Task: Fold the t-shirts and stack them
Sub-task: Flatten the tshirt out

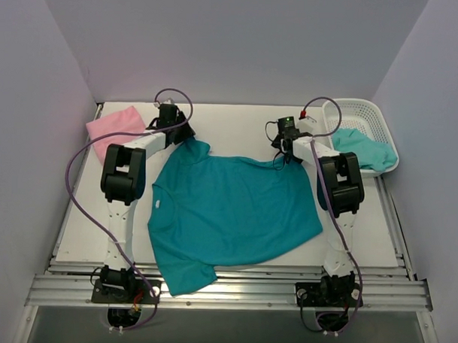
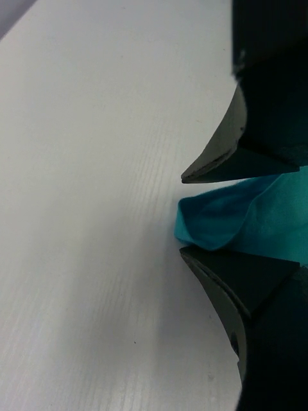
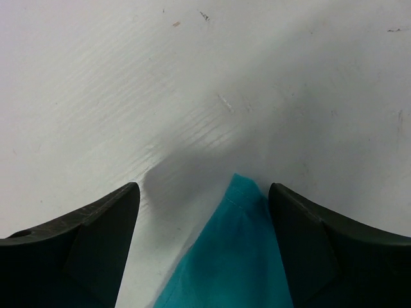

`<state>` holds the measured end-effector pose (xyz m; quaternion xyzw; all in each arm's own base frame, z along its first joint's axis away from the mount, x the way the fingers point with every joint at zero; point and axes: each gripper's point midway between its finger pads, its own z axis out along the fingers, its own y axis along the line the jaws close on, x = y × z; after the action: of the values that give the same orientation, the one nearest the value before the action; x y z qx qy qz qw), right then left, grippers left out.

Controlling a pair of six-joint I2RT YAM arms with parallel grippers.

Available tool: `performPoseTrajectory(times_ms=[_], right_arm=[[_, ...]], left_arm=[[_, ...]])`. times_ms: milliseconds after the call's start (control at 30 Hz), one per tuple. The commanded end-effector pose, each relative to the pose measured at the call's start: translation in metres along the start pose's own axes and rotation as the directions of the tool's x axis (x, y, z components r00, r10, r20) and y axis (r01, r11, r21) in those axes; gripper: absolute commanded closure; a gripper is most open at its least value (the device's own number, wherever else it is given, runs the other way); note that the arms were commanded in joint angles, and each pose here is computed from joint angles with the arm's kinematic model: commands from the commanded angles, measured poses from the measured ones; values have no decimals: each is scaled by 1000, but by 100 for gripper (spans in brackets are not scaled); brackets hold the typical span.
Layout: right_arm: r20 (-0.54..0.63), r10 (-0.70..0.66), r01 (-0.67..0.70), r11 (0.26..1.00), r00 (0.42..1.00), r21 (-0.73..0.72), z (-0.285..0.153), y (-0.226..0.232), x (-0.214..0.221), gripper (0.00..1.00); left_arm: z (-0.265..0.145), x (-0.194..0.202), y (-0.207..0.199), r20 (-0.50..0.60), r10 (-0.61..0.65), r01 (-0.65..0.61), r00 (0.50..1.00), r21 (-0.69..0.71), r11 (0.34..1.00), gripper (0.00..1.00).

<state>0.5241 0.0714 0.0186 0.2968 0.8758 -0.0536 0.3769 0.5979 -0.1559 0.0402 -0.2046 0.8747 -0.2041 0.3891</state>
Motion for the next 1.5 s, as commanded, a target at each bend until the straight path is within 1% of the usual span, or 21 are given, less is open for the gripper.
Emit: performPoseTrajectory(times_ms=[0,67,100,167,200,433,600,733,800,933,1033,1100,1133,1167,1200,1233,1300,1333,1400,1433,1467], right_arm=[[-54,-13,14,1000,998,13,-8,-8,15,25],[-54,-15,16,1000,998,10,-7,-9,16,39],[-56,-17,18,1000,998,8,-5,-10,16,51],[-59,-19,19,1000,998,-1,-3,-9,18,68],[-59,-20,20,1000,998,-3,-3,-8,18,100],[-60,-23,24,1000,998,2,1,-10,19,100],[-40,-10,9,999,999,-37,-12,4,0,100],[37,20,-15,994,999,-108,-51,28,-54,100],[88,26,-14,991,996,-134,-81,36,-84,100],[227,85,-32,974,970,-225,-159,50,-167,100],[298,105,-30,968,949,-247,-210,38,-203,100],[329,128,-40,964,935,-261,-238,26,-217,100],[367,168,-59,955,915,-290,-269,14,-231,100],[381,186,-67,950,906,-304,-282,6,-234,100],[375,183,-67,951,909,-301,-283,-2,-224,100],[403,225,-83,937,887,-339,-314,-17,-231,100],[383,211,-85,943,899,-320,-316,-36,-209,100],[397,241,-97,932,886,-349,-340,-53,-208,100],[388,255,-105,924,886,-367,-355,-71,-191,100],[390,267,-108,917,881,-384,-368,-90,-177,100],[390,276,-111,911,879,-397,-375,-98,-170,100]], left_arm=[[-5,8,6,-32,-7,7,999,-15,1000,48],[-1,11,10,-39,-3,2,999,-26,1000,63],[0,10,10,-40,0,-2,999,-35,999,77],[6,14,14,-50,2,-5,999,-49,999,93],[8,12,13,-48,8,-11,999,-50,999,97],[12,11,14,-45,22,-25,999,-52,998,98],[-24,-29,-13,19,66,-65,998,-37,997,98],[-80,-81,-47,118,97,-96,988,-15,995,98],[-122,-114,-73,184,113,-117,976,12,993,98],[-192,-160,-110,269,134,-151,954,46,987,98],[-258,-185,-137,337,138,-176,931,86,981,98],[-291,-187,-146,367,137,-186,920,100,978,98],[-295,-178,-140,355,141,-183,924,89,979,98],[-335,-182,-151,408,127,-195,904,129,972,98],[-352,-182,-154,436,114,-196,893,148,969,98],[-377,-172,-148,448,104,-192,888,157,969,98],[-399,-161,-142,466,80,-180,881,175,968,98],[-408,-152,-137,463,75,-176,883,181,968,98],[-438,-126,-122,462,67,-177,884,199,964,98],[-475,-119,-119,500,46,-186,865,234,954,98],[-488,-109,-115,504,41,-188,863,245,951,98]])
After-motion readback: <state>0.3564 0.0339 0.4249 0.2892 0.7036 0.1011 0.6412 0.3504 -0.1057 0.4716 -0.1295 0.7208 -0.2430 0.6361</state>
